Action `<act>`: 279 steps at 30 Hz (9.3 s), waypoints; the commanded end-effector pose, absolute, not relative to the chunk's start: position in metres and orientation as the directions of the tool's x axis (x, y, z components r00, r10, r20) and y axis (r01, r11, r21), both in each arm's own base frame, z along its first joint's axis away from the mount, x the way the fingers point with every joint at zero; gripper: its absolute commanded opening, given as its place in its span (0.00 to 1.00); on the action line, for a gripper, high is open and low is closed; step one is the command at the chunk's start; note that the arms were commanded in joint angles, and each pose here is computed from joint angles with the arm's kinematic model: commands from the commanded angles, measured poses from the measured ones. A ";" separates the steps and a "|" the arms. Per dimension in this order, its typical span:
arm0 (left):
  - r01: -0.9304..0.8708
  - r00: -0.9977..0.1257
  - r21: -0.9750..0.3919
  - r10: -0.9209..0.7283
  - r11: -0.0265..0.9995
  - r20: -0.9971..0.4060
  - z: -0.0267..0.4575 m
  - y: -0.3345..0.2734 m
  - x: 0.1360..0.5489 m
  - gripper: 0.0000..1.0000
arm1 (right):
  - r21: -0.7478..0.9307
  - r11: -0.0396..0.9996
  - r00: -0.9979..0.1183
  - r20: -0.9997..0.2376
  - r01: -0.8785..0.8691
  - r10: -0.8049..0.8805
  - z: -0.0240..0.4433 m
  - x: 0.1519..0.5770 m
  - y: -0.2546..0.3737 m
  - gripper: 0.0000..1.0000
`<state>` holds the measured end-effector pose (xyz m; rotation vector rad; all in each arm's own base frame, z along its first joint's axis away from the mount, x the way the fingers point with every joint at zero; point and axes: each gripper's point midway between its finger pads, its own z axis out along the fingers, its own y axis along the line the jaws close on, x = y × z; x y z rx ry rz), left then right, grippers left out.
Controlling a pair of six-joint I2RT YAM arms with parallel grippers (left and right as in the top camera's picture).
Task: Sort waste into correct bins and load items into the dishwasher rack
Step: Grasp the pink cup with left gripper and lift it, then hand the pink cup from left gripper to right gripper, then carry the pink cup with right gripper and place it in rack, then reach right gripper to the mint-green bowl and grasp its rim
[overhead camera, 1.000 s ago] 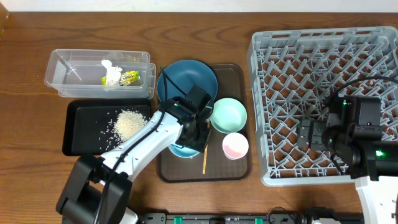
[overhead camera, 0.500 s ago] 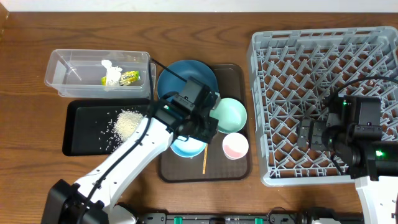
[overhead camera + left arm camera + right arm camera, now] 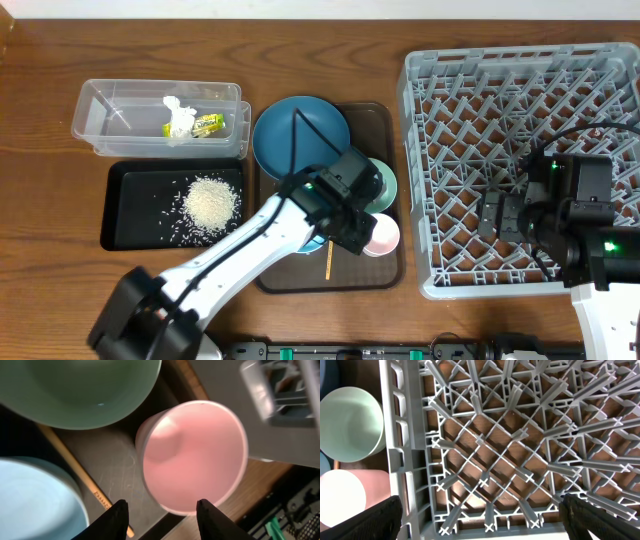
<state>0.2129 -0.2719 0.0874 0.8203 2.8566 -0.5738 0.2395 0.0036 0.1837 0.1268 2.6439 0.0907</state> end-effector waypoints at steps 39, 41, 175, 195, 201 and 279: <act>0.178 -0.983 -0.979 0.064 0.099 -0.173 0.226 -0.208 0.312 0.06 | 0.584 0.297 -0.627 -0.776 -0.756 -0.071 0.270 0.264 0.161 0.99; 0.169 -0.984 -0.981 0.078 0.098 -0.161 0.223 -0.212 0.310 0.06 | 0.586 0.196 -0.605 -0.794 -0.786 -0.055 0.274 0.263 0.165 0.99; 0.033 -0.949 -0.229 -0.042 0.973 -0.311 0.149 -0.095 0.286 0.74 | 0.099 0.568 -0.551 -0.152 0.817 0.820 0.147 0.229 -0.207 0.01; 0.032 -0.950 -0.229 -0.041 0.973 -0.309 0.148 -0.095 0.285 0.74 | 0.203 0.571 -0.557 -0.126 0.796 0.821 0.125 0.241 -0.192 0.71; 0.032 -0.951 -0.228 -0.041 0.973 -0.307 0.148 -0.094 0.285 0.75 | 0.281 0.580 -0.570 -0.128 0.764 0.812 0.138 0.252 -0.183 0.75; -0.368 -0.905 -0.058 -0.372 0.928 -0.207 0.134 -0.002 0.265 0.82 | 0.092 0.954 -0.953 -0.136 -0.285 -0.272 0.042 0.322 0.201 0.25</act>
